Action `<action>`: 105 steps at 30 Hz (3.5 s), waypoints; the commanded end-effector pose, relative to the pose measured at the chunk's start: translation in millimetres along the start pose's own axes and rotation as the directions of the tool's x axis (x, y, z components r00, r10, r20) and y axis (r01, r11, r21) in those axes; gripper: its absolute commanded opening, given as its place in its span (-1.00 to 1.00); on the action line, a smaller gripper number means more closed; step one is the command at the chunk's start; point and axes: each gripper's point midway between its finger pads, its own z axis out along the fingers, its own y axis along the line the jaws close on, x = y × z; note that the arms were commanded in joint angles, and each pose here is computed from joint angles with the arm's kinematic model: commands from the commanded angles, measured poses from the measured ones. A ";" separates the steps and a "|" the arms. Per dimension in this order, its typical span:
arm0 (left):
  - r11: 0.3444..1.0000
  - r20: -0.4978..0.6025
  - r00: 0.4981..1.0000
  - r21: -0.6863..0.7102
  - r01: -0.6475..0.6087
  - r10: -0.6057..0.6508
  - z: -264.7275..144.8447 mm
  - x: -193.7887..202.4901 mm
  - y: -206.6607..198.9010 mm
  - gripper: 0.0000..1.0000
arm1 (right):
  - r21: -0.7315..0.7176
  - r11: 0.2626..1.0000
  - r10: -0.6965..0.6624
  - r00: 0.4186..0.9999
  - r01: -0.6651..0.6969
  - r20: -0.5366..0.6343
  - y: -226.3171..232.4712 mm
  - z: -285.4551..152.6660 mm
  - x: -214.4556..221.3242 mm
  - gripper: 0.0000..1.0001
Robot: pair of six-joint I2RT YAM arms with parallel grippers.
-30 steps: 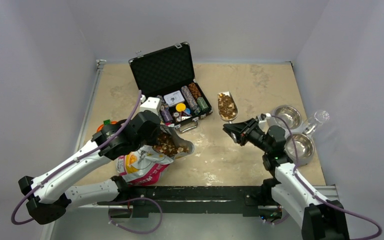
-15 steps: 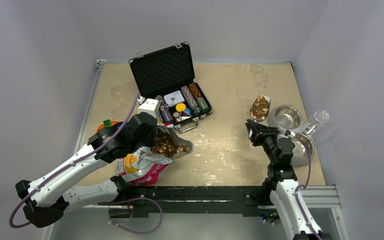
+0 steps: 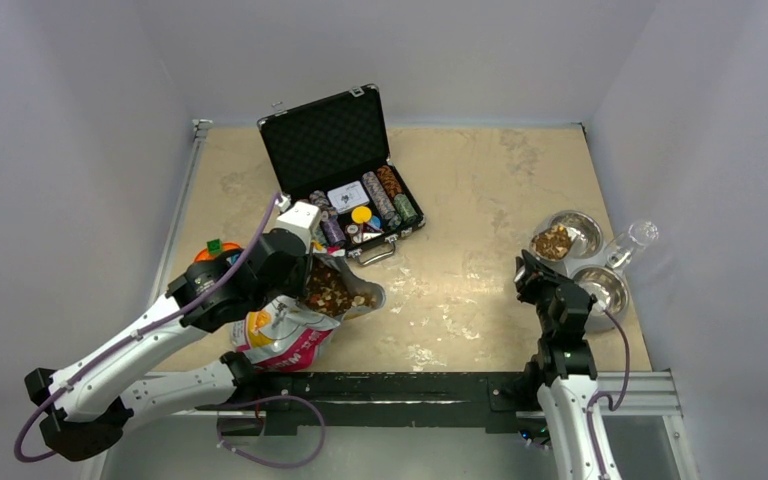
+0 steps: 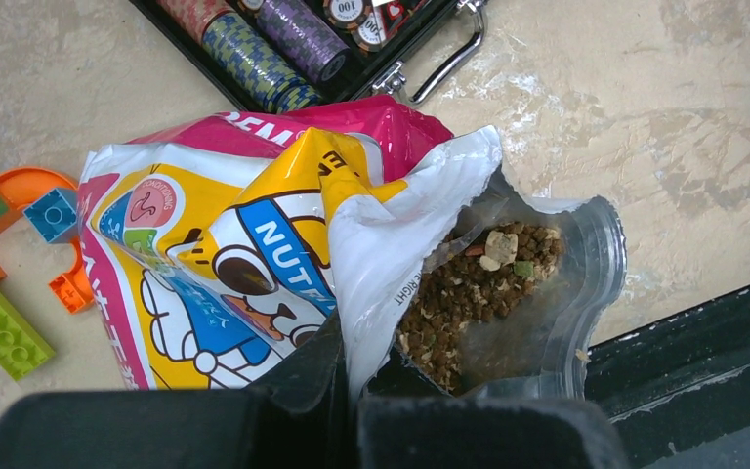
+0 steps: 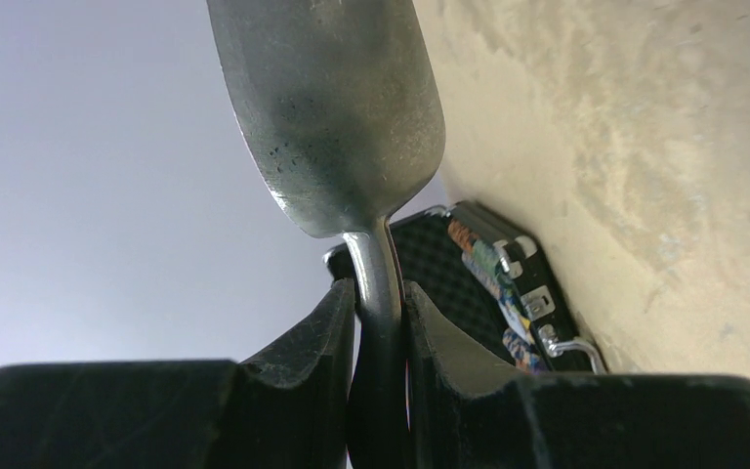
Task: Serve the pet food
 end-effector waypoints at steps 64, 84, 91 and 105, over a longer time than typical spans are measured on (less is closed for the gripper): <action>0.996 0.054 0.997 -0.079 -0.051 0.055 -14.6 -4.3 27.4 -1.00 | 0.197 0.738 0.533 0.736 -0.646 0.418 96.2 8.2 -37.5 -1.00; 0.993 0.071 0.996 -0.110 -0.048 0.056 -11.1 -3.6 33.4 -1.00 | 0.509 0.641 0.377 0.813 -0.574 0.443 91.7 10.1 -15.3 -1.00; 0.992 0.081 0.994 -0.114 -0.058 0.067 -11.0 -5.2 34.6 -1.00 | 0.510 0.646 0.346 0.814 -0.568 0.467 108.5 13.3 -19.0 -1.00; 0.990 0.086 0.994 -0.128 -0.061 0.072 -11.4 -4.4 38.8 -1.00 | 0.555 0.626 0.342 0.832 -0.548 0.436 110.9 31.2 -20.5 -1.00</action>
